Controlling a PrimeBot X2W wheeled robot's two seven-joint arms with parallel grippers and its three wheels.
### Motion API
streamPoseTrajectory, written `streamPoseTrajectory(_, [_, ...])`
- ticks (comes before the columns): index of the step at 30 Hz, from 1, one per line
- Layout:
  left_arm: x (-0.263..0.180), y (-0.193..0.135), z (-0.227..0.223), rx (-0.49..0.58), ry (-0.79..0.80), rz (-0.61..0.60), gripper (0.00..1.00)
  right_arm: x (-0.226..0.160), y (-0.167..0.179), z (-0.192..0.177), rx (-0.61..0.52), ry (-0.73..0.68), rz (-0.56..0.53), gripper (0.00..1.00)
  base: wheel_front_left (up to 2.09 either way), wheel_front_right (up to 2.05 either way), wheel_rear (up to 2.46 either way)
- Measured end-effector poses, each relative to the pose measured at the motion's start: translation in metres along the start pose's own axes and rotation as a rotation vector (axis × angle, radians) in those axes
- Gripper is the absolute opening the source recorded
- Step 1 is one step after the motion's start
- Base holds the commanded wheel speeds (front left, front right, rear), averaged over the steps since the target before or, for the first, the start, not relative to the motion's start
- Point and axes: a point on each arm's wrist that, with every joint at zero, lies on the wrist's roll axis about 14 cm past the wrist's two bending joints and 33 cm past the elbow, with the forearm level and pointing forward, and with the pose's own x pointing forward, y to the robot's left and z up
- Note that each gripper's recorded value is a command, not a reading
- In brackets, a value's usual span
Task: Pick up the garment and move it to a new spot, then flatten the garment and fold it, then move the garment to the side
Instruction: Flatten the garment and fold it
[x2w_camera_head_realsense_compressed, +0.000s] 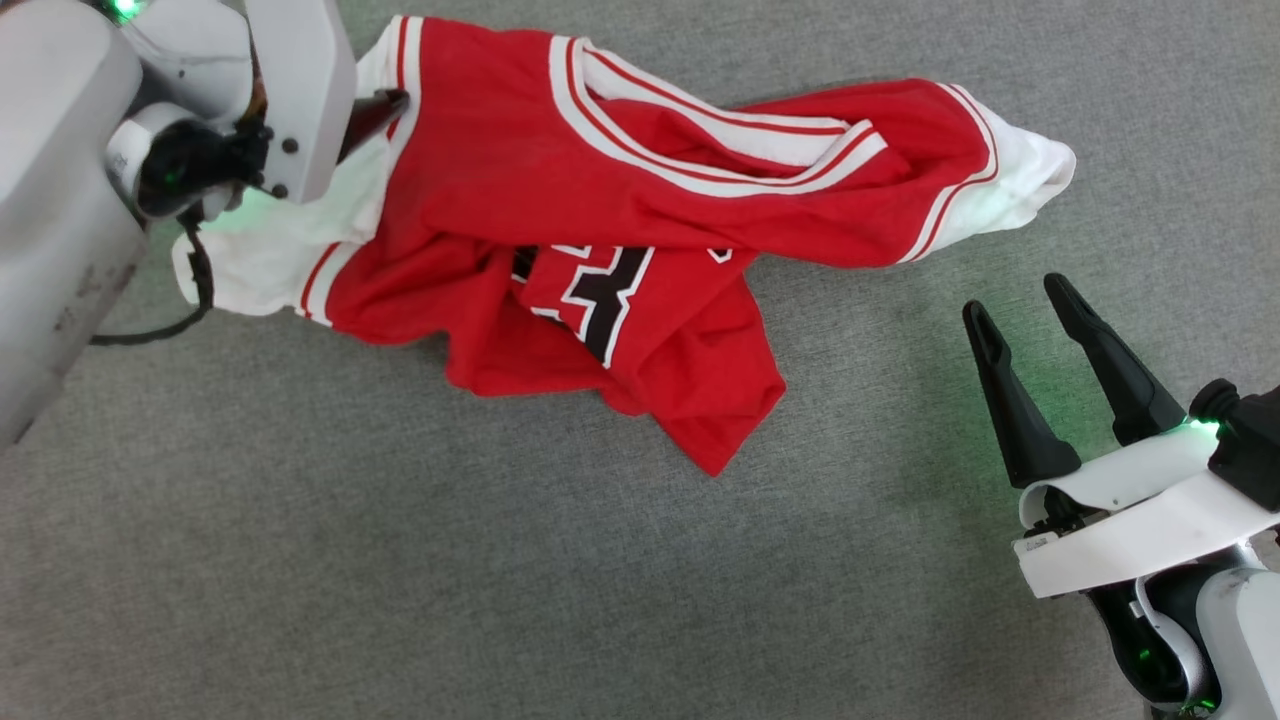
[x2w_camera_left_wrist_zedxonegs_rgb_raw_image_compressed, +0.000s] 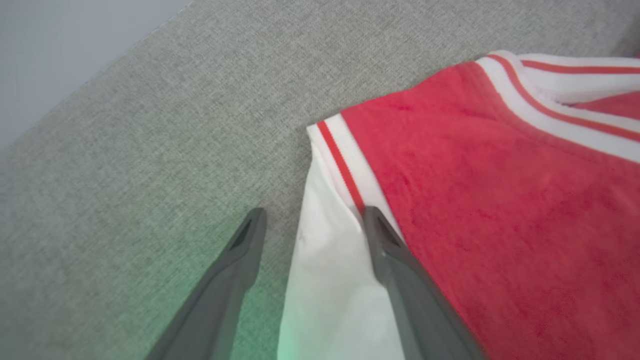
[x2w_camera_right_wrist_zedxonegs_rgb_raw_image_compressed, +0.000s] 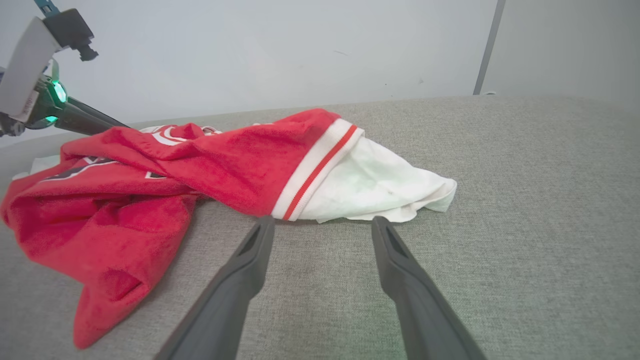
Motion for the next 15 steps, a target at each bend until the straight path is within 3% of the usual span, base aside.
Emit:
streamPoseTrajectory(7, [-0.004, 0.018, -0.007, 0.071, 0.042, 0.07, 1.0, 0.002, 0.003, -0.002, -0.002, 0.003, 0.005, 1.0, 0.0, 0.0, 0.0])
streamPoseTrajectory(10, [-0.005, 0.021, -0.008, 0.074, 0.043, 0.076, 0.88, 0.003, 0.005, -0.004, -0.005, 0.006, 0.013, 1.0, 0.0, 0.0, 0.0])
streamPoseTrajectory(11, [-0.006, 0.021, -0.008, 0.079, 0.043, 0.077, 0.82, 0.003, 0.006, -0.004, -0.006, 0.007, 0.016, 1.0, 0.0, 0.0, 0.0])
streamPoseTrajectory(12, [-0.006, 0.02, -0.009, 0.082, 0.044, 0.078, 0.7, 0.004, 0.007, -0.004, -0.007, 0.007, 0.019, 1.0, 0.0, 0.0, 0.0])
streamPoseTrajectory(13, [-0.006, 0.021, -0.009, 0.083, 0.045, 0.079, 0.5, 0.005, 0.009, -0.003, -0.008, 0.007, 0.025, 1.0, 0.0, 0.0, 0.0])
streamPoseTrajectory(14, [-0.006, 0.021, -0.009, 0.085, 0.045, 0.078, 0.41, 0.006, 0.011, -0.003, -0.008, 0.007, 0.031, 1.0, 0.0, 0.0, 0.0])
streamPoseTrajectory(15, [-0.006, 0.019, -0.009, 0.087, 0.045, 0.075, 0.12, 0.007, 0.013, -0.002, -0.011, 0.005, 0.041, 1.0, 0.0, 0.0, 0.0])
